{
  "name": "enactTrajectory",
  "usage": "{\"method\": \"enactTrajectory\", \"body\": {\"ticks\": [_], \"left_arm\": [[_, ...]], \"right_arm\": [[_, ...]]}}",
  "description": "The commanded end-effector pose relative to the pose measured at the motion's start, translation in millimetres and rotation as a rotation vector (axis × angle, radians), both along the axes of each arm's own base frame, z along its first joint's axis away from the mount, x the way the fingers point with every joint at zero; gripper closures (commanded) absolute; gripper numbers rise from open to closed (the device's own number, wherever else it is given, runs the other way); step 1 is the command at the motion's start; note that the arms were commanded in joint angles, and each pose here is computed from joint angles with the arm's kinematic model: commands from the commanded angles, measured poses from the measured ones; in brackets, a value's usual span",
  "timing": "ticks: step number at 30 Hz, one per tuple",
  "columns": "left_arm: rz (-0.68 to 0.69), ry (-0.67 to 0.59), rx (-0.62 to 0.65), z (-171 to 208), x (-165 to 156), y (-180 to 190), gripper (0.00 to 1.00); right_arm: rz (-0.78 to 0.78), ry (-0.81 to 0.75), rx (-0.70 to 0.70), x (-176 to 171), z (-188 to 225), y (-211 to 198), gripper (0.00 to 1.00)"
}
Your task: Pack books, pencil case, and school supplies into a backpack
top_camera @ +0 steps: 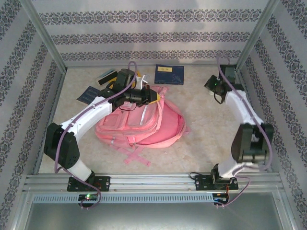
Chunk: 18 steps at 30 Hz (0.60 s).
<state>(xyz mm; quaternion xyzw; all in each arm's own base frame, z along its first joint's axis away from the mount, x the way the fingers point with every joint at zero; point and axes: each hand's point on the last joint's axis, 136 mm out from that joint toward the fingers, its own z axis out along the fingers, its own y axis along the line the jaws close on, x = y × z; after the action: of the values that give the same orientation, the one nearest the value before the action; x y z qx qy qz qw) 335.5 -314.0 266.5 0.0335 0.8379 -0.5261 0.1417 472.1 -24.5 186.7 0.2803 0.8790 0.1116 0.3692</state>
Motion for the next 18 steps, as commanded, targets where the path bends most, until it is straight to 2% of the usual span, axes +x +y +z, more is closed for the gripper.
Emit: {"method": "enactTrajectory", "body": {"ticks": [1, 6, 10, 18], "left_arm": [[-0.008, -0.112, 0.001, 35, -8, 7, 1.0], [-0.028, -0.125, 0.033, 43, -22, 15, 1.0], [-0.032, -0.137, 0.048, 50, -31, 21, 1.0], [-0.034, -0.152, 0.052, 61, -41, 27, 1.0]], "right_arm": [[-0.127, 0.112, -0.002, 30, -21, -36, 1.0], [-0.239, 0.276, -0.025, 67, -51, -81, 1.0], [-0.27, 0.371, -0.066, 89, -69, -99, 1.0], [-0.332, 0.491, 0.091, 86, -127, -109, 1.0]]}}
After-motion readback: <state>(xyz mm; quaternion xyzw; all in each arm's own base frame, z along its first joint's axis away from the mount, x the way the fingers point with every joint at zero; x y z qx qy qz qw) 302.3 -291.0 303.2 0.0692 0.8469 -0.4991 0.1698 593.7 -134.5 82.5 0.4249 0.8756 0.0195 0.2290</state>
